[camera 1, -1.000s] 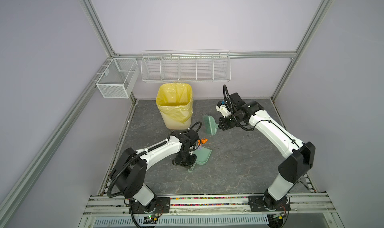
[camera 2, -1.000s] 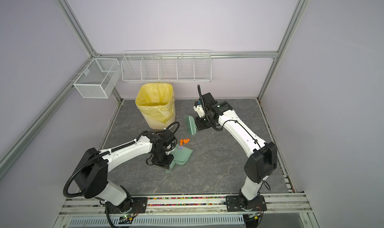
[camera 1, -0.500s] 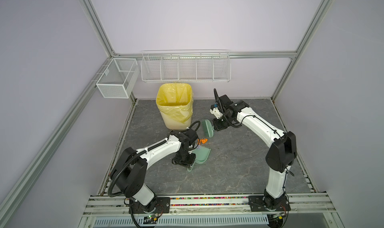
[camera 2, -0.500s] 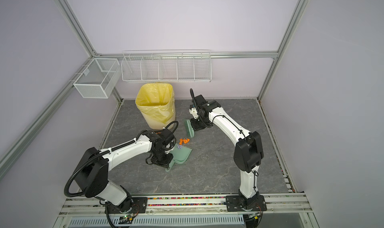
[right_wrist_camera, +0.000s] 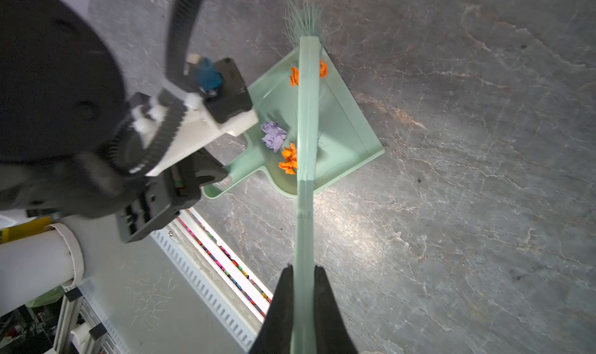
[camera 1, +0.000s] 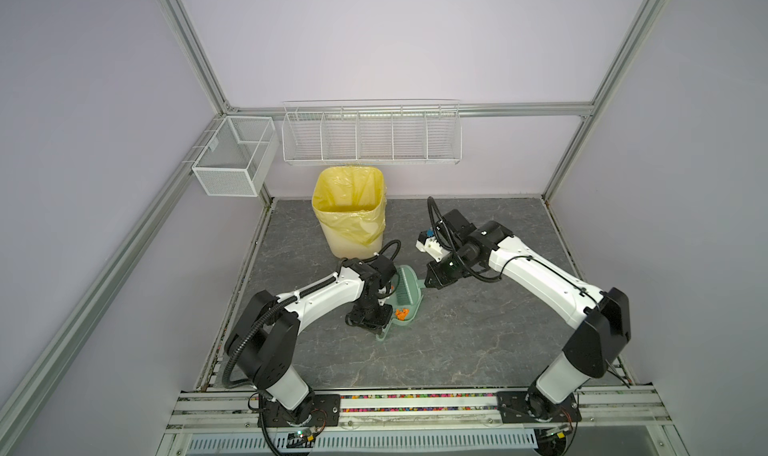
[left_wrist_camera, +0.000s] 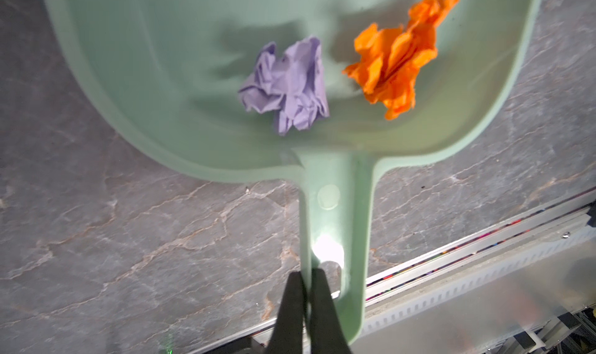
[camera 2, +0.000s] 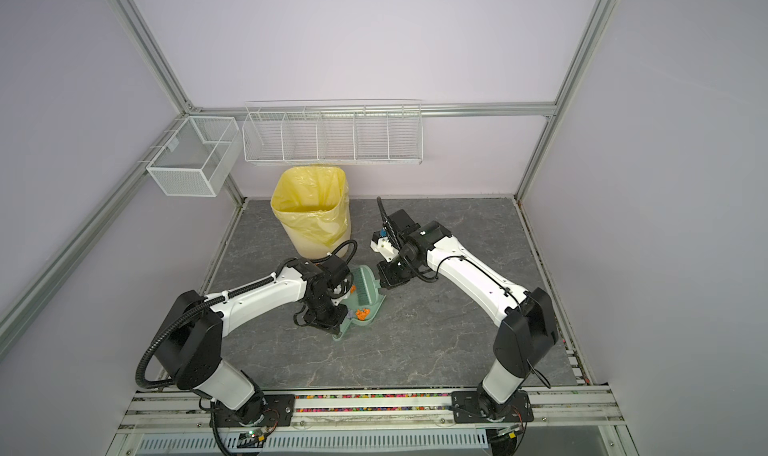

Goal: Sweep away the paper scraps from the table

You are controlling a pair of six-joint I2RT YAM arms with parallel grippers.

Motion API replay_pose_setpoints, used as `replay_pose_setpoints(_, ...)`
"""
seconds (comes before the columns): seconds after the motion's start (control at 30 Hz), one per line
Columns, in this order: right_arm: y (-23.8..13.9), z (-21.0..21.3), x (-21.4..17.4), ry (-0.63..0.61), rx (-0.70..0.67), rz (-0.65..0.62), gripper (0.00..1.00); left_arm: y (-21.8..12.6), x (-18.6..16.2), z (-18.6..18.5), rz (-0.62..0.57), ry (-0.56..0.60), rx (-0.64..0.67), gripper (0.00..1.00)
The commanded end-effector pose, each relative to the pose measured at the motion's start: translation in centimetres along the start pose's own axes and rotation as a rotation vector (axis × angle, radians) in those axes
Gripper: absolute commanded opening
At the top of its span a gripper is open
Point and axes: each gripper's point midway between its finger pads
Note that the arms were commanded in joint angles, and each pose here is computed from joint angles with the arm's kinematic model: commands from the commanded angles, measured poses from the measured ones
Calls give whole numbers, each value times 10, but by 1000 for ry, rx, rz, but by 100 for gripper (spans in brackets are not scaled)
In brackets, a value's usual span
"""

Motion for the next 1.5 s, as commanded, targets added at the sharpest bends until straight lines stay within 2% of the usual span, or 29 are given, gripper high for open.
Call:
replay_pose_setpoints(0.0, -21, 3, 11, -5, -20, -78, 7, -4, 5, -4, -13, 11, -16, 0)
replay_pose_setpoints(0.3, -20, -15, 27, 38, -105, -111, 7, -12, 5, -3, -49, 15, -18, 0)
replay_pose_setpoints(0.53, -6, -26, 68, 22, -143, -175, 7, -12, 4, -4, -61, 4, -33, 0)
replay_pose_setpoints(0.7, 13, -42, 72, -14, -215, -108, 7, -13, 4, -6, -60, 6, -42, 0)
replay_pose_setpoints(0.9, 31, -23, 77, -17, -94, -87, 7, -9, 7, -5, -54, 13, -30, 0)
replay_pose_setpoints(1.03, 35, -8, 69, -45, -62, -60, 7, -7, 9, -3, -57, 11, -22, 0)
replay_pose_setpoints(1.23, 22, 9, 32, -35, -25, -31, 7, -10, 13, -4, -73, 20, -13, 0)
replay_pose_setpoints(1.43, -8, -12, 12, -14, -167, -76, 7, -10, 19, 0, -77, 34, 26, 0)
replay_pose_setpoints(1.47, -12, -16, 4, 1, -180, -52, 7, -10, 20, 1, -81, 34, 29, 0)
Point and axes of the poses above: each gripper's point midway between its finger pads, its own y axis out along the fingers, its own z axis along the line the jaws close on, x = y × z, and after that the axes turned 10 degrees about -y, right-handed
